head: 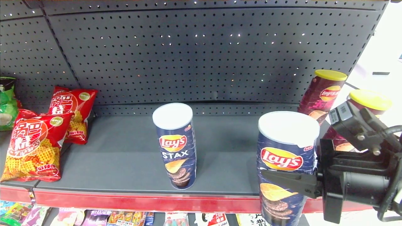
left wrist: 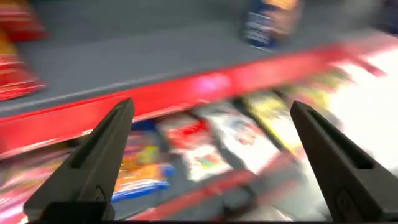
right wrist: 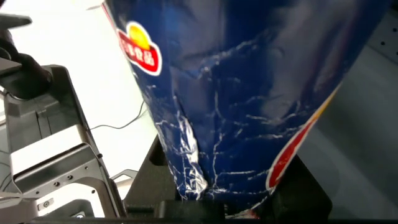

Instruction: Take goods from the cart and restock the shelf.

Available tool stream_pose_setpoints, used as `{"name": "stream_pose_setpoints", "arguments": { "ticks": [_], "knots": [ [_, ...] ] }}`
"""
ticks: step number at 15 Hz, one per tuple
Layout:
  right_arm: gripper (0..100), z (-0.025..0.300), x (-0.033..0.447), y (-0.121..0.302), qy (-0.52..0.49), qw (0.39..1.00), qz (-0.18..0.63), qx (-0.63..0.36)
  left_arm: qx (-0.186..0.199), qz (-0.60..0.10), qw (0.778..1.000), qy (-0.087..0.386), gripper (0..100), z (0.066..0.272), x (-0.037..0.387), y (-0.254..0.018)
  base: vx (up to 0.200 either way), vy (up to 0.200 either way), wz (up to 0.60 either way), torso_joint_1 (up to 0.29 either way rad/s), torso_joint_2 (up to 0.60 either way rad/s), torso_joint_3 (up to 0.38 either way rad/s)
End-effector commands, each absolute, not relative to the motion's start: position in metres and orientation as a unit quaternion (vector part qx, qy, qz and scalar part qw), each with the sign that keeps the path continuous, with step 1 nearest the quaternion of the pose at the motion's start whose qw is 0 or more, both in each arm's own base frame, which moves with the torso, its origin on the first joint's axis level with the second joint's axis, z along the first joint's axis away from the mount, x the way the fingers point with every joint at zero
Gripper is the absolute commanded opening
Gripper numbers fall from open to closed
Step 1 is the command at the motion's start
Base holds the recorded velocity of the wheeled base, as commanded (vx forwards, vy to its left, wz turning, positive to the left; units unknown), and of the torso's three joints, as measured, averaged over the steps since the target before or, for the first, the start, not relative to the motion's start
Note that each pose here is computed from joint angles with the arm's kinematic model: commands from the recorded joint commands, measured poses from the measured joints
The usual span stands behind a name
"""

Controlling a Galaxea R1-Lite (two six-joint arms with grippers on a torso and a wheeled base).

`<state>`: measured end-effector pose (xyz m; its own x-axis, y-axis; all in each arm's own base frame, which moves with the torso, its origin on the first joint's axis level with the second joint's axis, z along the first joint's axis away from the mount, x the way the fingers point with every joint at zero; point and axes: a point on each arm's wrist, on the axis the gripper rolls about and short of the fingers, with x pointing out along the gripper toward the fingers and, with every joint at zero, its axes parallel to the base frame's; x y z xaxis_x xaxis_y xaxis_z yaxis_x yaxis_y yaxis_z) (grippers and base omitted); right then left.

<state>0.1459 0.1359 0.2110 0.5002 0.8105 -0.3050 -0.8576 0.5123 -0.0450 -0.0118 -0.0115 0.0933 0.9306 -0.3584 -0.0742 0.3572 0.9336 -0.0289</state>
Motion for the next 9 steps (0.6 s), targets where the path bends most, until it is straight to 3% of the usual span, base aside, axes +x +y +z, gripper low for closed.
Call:
{"name": "stream_pose_setpoints", "arguments": {
  "ticks": [1, 3, 4, 5, 7, 9],
  "knots": [
    [0, 0.2121, 0.1468, 0.1330, 0.121, 0.865, 0.479, -0.094, -0.006, -0.103, 0.994, 0.026, 100, 0.0842, -0.0161, -0.0087, 0.000, 0.000, 0.00, 0.000, 0.00, 0.000],
    [0, 0.2127, 0.1466, 0.1324, 0.120, 0.865, 0.478, -0.094, -0.002, -0.071, 0.997, 0.026, 100, 0.0831, -0.0155, -0.0072, 0.000, 0.000, 0.00, 0.000, 0.00, 0.000],
    [0, 0.2141, 0.1462, 0.1297, 0.118, 0.868, 0.474, -0.090, 0.002, 0.006, 0.999, 0.034, 100, 0.0830, -0.0144, -0.0037, 0.000, 0.000, 0.00, 0.000, 0.00, 0.000],
    [0, 0.2147, 0.1457, 0.1293, 0.116, 0.868, 0.474, -0.089, 0.004, -0.014, 0.999, 0.040, 100, 0.0830, -0.0135, -0.0039, 0.000, 0.000, 0.00, 0.000, 0.00, 0.000],
    [0, 0.2156, 0.1449, 0.1286, 0.115, 0.869, 0.473, -0.088, 0.008, -0.145, 0.989, 0.033, 100, 0.0828, -0.0155, -0.0035, 0.000, 0.000, 0.00, 0.000, 0.00, 0.000],
    [0, 0.2132, 0.1429, 0.1270, 0.118, 0.868, 0.473, -0.089, 0.004, -0.103, 0.994, 0.029, 100, 0.0823, -0.0156, -0.0014, 0.000, 0.000, 0.00, 0.000, 0.00, 0.000]
  ]
}}
